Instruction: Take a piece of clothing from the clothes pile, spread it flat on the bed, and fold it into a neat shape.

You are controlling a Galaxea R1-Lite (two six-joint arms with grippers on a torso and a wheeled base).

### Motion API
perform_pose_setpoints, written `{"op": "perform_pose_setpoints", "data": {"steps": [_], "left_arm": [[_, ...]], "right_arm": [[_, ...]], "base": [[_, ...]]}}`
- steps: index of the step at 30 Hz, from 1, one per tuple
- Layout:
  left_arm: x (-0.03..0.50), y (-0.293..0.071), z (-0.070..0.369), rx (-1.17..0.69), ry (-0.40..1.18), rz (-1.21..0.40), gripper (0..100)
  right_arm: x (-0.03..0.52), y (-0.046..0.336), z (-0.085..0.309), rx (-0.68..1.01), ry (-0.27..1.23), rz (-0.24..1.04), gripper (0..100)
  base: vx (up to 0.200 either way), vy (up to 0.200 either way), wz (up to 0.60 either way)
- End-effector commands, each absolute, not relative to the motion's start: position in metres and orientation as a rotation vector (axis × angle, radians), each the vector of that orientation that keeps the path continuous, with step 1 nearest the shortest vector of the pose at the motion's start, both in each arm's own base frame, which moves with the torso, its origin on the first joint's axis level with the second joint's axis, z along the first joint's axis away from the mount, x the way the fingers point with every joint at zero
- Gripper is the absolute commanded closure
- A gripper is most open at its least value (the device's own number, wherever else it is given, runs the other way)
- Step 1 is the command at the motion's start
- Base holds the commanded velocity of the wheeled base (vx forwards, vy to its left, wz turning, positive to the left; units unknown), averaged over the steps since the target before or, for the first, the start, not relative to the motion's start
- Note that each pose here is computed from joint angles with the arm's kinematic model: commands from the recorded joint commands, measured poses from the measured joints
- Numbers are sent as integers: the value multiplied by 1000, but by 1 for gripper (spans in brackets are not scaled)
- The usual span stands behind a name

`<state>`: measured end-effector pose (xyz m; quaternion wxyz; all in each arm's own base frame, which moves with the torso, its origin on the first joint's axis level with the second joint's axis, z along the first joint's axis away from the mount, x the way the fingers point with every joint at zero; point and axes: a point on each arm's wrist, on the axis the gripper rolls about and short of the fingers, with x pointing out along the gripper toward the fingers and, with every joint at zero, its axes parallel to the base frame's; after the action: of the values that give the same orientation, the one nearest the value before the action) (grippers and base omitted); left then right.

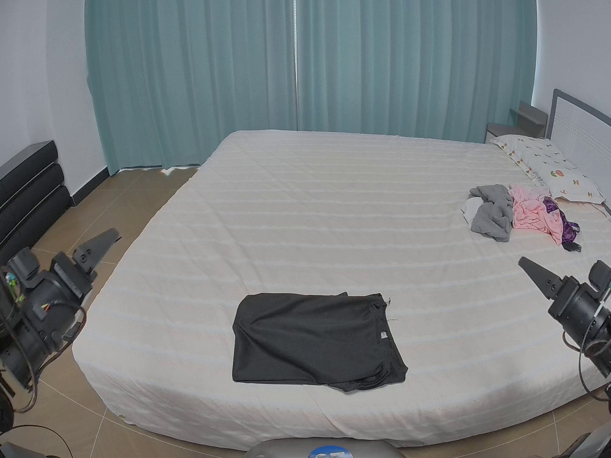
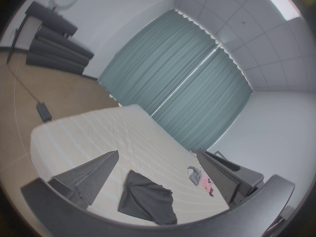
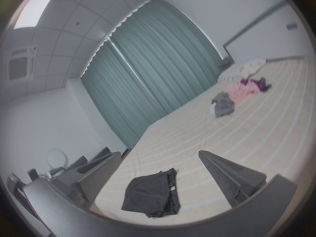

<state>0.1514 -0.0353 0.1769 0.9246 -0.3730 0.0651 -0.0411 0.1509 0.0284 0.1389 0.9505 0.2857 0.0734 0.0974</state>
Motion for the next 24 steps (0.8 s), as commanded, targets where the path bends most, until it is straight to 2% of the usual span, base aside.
{"op": "perform_pose_setpoints", "data": {"steps": [1, 9, 16, 24], "left_arm": [[84, -15, 175, -625, -73, -59, 0], [41, -3, 168, -446, -161, 30, 0], [-21, 12, 152, -237, -240, 82, 0], [-38, 14, 153, -197, -259, 173, 0]], "right_arm": [[96, 9, 151, 405, -19, 144, 0], [52, 5, 146, 245, -53, 161, 0], [6, 3, 138, 58, -77, 191, 0], [-36, -2, 134, -79, -47, 182, 0]], "base": [[0, 0, 0], [0, 0, 0], [0, 0, 0], [0, 0, 0]]}}
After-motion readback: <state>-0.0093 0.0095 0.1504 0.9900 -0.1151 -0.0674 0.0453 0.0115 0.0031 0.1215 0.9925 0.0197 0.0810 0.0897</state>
